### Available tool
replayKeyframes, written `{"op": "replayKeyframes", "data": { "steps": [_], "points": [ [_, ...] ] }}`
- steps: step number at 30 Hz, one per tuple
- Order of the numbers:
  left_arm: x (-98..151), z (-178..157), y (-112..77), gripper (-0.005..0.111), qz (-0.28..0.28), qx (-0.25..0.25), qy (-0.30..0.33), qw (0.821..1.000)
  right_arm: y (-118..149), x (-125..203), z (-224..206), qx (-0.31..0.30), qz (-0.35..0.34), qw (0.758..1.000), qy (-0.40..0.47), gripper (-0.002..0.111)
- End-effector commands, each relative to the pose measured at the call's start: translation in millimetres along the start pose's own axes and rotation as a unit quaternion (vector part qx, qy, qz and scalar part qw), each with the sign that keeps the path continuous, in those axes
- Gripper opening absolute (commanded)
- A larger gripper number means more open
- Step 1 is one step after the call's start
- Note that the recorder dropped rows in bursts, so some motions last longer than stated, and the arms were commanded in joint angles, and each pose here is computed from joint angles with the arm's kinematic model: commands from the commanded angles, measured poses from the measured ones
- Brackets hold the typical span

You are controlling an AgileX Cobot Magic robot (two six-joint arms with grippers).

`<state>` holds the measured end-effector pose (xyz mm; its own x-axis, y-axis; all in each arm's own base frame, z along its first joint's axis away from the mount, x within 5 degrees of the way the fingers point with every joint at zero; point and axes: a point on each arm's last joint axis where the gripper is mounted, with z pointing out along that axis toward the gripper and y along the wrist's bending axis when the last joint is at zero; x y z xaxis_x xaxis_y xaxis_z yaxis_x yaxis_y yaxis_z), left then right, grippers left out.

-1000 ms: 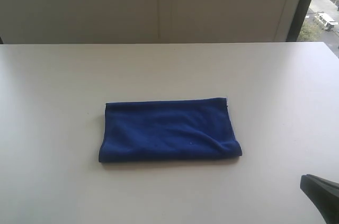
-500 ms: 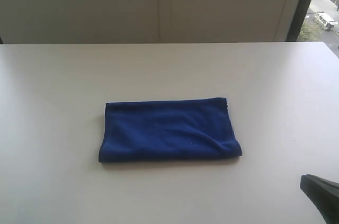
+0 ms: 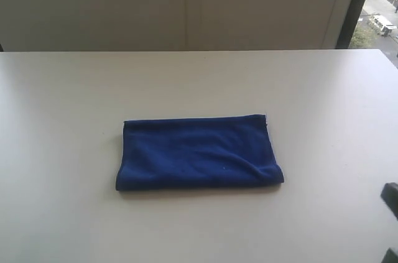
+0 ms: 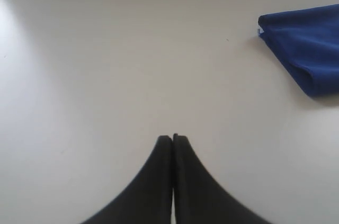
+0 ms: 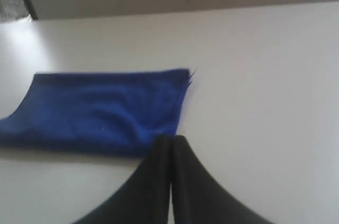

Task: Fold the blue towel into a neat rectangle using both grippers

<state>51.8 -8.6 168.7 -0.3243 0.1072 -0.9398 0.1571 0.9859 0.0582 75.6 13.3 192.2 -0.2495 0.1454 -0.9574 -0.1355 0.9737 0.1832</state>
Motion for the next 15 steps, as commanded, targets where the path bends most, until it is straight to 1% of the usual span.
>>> {"op": "replayKeyframes", "data": {
  "steps": [1,4,5,6,7,9,10,11,12,13,14,15],
  "points": [
    [0,0,0.1,0.0,0.0,-0.002,-0.003,1.0,-12,-8,-13,0.08,0.017,0.993,-0.086,0.0],
    [0,0,0.1,0.0,0.0,-0.002,-0.003,1.0,-15,-11,-20,0.112,0.025,0.986,-0.122,0.0],
    [0,0,0.1,0.0,0.0,-0.002,-0.003,1.0,-15,-12,-23,0.113,0.052,0.982,-0.14,0.0],
    [0,0,0.1,0.0,0.0,-0.002,-0.003,1.0,-15,-13,-23,0.105,0.094,0.979,-0.148,0.0],
    [0,0,0.1,0.0,0.0,-0.002,-0.003,1.0,-14,-14,-25,0.086,0.171,0.968,-0.164,0.0],
    [0,0,0.1,0.0,0.0,-0.002,-0.003,1.0,-13,-15,-26,0.063,0.257,0.947,-0.181,0.0],
    [0,0,0.1,0.0,0.0,-0.002,-0.003,1.0,-13,-15,-26,0.062,0.257,0.947,-0.181,0.0],
    [0,0,0.1,0.0,0.0,-0.002,-0.003,1.0,-17,-8,-25,0.095,0.257,0.95,-0.151,0.0],
    [0,0,0.1,0.0,0.0,-0.002,-0.003,1.0,-20,-1,-24,0.124,0.213,0.963,-0.11,0.0],
    [0,0,0.1,0.0,0.0,-0.002,-0.003,1.0,-20,6,-24,0.14,0.132,0.98,-0.058,0.0],
    [0,0,0.1,0.0,0.0,-0.002,-0.003,1.0,-17,10,-23,0.131,0.037,0.99,-0.024,0.0],
    [0,0,0.1,0.0,0.0,-0.002,-0.003,1.0,-16,10,-22,0.123,-0.002,0.992,-0.019,0.0]
  ]
}}
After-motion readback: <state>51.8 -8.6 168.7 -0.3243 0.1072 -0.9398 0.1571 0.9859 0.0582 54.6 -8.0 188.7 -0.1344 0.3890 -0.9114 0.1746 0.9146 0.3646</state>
